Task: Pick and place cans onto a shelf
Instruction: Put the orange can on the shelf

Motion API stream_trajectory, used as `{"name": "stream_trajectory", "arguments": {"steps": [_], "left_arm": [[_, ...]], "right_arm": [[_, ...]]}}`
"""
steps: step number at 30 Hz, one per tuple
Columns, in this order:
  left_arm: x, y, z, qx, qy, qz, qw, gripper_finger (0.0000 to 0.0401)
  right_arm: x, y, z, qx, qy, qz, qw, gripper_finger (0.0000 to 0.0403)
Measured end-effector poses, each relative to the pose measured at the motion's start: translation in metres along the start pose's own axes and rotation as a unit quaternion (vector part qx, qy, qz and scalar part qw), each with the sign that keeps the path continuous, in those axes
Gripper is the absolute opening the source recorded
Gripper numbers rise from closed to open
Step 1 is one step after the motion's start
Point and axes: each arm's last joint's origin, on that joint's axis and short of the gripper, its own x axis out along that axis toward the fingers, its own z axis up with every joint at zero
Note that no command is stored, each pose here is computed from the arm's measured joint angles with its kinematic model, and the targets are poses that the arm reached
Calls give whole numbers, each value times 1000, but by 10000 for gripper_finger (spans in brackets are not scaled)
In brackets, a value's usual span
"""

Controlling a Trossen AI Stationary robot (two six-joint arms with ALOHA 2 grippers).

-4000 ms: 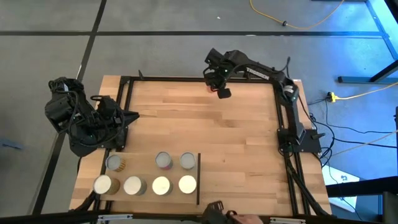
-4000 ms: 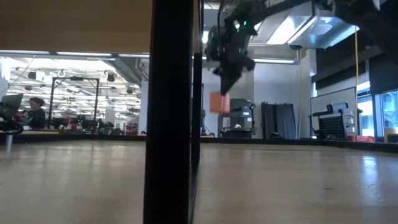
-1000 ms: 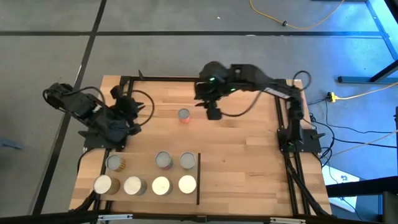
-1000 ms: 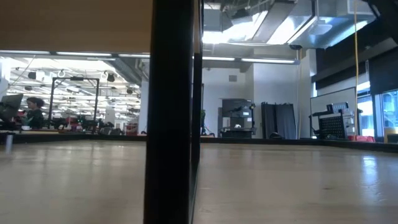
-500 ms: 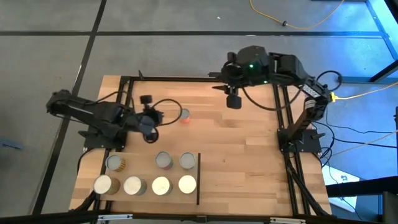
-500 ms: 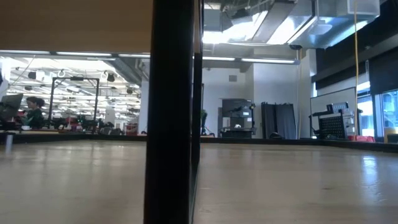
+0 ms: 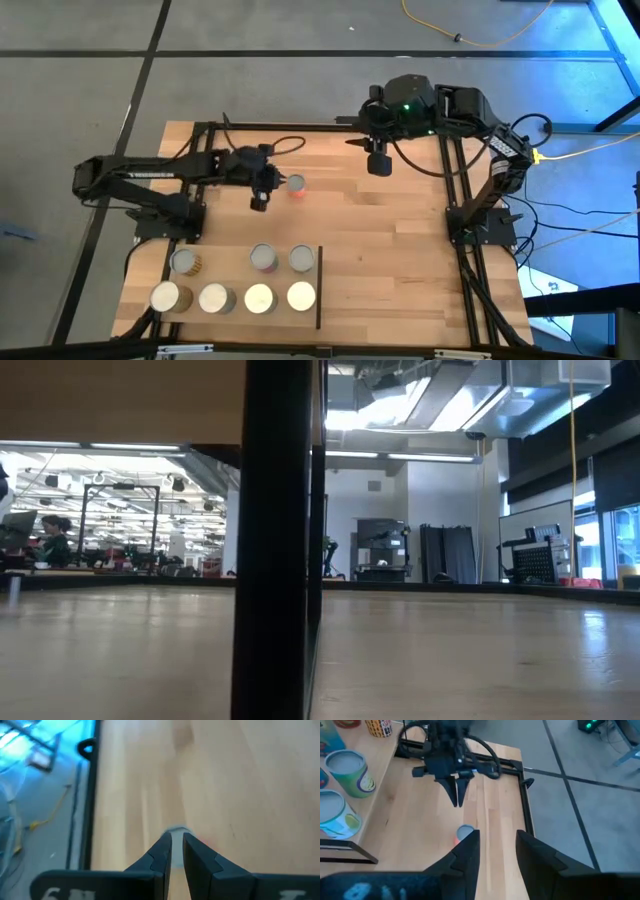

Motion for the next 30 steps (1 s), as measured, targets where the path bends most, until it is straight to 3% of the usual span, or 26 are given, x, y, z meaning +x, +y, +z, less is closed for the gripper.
{"name": "stream_trajectory", "arguments": {"steps": [12, 22, 30], "left_arm": [[66, 4, -35, 110, 26, -80, 990, 39], [99, -8, -49, 121, 56, -135, 982, 39], [107, -10, -50, 124, 63, -126, 982, 39]], "right_arm": [[0, -9, -10, 46, 41, -6, 998, 127], [0, -15, -15, 55, 56, -12, 997, 127], [0, -19, -18, 58, 66, -14, 996, 127]]}}
